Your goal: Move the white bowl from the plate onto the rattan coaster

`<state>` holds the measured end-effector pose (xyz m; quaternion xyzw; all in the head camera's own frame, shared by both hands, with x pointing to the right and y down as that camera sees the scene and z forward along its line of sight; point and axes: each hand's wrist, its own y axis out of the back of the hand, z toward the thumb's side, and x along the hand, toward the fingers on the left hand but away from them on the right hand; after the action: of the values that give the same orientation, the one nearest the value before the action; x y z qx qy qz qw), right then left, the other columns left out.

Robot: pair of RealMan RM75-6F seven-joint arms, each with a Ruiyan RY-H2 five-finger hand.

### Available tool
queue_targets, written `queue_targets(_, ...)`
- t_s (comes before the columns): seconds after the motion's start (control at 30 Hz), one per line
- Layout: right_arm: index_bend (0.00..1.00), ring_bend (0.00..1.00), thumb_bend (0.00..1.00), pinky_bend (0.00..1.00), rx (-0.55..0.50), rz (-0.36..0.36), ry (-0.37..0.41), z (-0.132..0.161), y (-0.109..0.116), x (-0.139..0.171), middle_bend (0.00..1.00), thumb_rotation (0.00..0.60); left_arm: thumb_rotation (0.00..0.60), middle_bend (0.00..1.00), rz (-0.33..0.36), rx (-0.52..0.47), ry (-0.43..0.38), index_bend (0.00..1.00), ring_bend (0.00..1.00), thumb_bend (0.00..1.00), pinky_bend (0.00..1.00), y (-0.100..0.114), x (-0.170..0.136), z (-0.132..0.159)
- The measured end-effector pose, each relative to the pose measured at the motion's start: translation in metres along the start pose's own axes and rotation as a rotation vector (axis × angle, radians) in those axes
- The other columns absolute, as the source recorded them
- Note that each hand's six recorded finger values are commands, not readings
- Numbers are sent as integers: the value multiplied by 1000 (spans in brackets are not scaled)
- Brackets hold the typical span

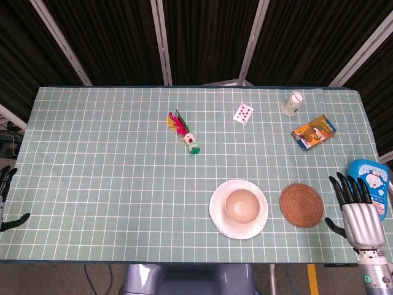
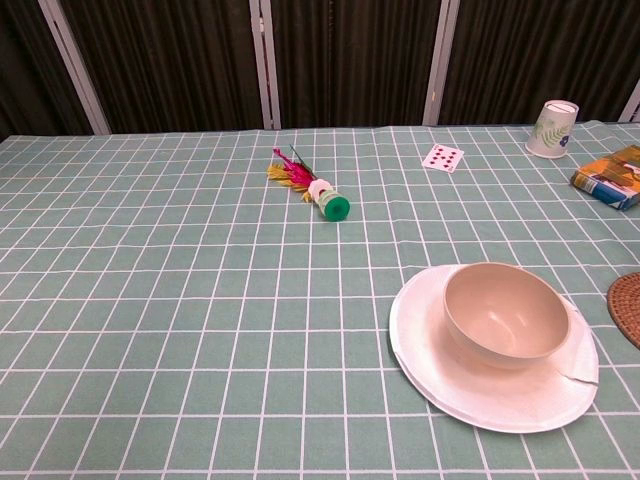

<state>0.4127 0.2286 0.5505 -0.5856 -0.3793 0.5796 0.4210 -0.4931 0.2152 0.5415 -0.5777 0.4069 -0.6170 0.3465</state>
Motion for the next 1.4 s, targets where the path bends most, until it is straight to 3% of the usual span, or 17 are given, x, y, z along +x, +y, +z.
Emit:
queue_targets(0.87, 0, 0, 80, 0, -17, 21, 22, 3, -2, 4, 0, 600, 600, 0, 0, 0, 1, 0, 0, 0, 0, 0, 0, 0)
queue_targets(0.93, 33, 0, 83, 0, -22, 23, 28, 5, -2, 4, 0, 600, 600, 0, -2, 3, 1, 0, 0, 0, 0, 0, 0, 1)
queue_targets(1.13, 141, 0, 84, 0, -74, 37, 118, 24, -5, 7, 0, 600, 600, 0, 3, -3, 5, 0, 0, 0, 0, 1, 0, 1)
queue_targets(1.4, 284, 0, 87, 0, -153, 131, 363, 75, -33, 6, 37, 600, 600, 0, 10, -12, 10, 0, 0, 0, 0, 4, 0, -2)
